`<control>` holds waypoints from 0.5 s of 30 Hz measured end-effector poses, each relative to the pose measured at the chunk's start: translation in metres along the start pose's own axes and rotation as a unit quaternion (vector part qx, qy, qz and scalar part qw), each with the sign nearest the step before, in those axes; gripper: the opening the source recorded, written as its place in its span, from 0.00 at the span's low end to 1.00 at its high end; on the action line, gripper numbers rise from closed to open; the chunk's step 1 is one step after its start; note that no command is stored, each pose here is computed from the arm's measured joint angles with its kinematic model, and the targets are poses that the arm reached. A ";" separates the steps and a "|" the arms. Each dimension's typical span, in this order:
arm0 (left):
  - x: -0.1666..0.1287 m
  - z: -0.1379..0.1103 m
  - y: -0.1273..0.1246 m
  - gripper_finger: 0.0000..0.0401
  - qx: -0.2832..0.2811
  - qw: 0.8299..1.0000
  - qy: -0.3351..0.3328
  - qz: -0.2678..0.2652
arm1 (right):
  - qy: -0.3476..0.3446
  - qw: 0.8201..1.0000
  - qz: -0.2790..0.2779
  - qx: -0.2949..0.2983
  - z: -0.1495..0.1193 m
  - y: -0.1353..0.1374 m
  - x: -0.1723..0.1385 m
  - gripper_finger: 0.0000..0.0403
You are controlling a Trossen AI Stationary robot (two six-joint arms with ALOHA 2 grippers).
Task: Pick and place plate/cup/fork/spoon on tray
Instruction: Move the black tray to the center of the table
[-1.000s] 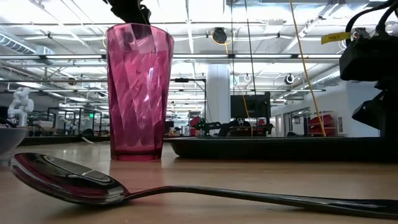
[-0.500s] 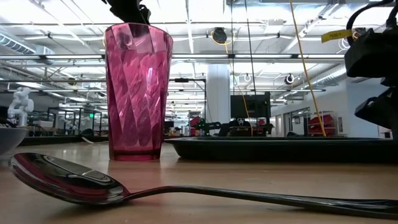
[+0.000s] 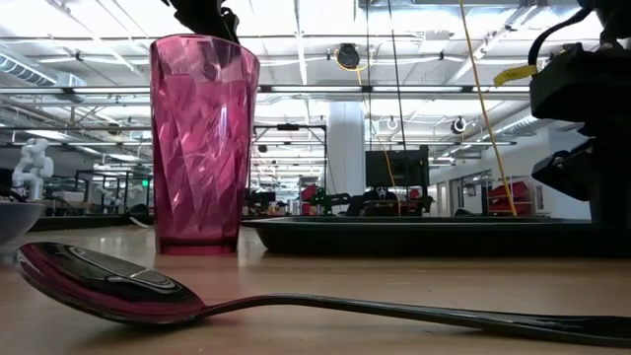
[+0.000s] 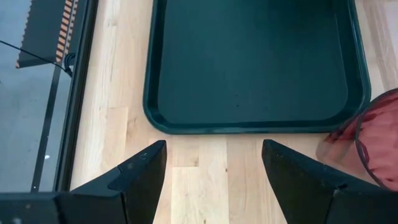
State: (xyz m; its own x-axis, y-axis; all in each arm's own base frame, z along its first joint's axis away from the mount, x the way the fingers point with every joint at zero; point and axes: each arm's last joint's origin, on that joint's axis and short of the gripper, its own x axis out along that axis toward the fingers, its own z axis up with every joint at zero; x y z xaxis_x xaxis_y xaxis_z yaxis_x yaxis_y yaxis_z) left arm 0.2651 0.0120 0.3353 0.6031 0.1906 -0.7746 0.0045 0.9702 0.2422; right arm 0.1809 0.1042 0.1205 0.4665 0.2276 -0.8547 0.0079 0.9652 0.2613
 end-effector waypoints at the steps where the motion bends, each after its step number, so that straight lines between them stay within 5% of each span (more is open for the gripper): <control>1: 0.000 0.000 0.000 0.67 0.000 1.000 0.000 0.000 | -0.001 1.000 -0.001 -0.001 0.001 -0.001 0.000 0.19; 15: 0.000 -0.002 0.000 0.67 -0.004 1.000 0.010 -0.002 | -0.016 1.000 -0.017 -0.011 0.009 -0.012 0.000 0.19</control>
State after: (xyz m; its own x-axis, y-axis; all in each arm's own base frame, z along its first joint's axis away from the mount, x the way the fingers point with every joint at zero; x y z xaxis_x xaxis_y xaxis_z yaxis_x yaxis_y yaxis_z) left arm 0.2635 0.0118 0.3341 0.5867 0.1895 -0.7873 0.0003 0.9722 0.2342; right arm 0.1888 0.0915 0.1212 0.4945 0.1915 -0.8478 0.0051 0.9748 0.2231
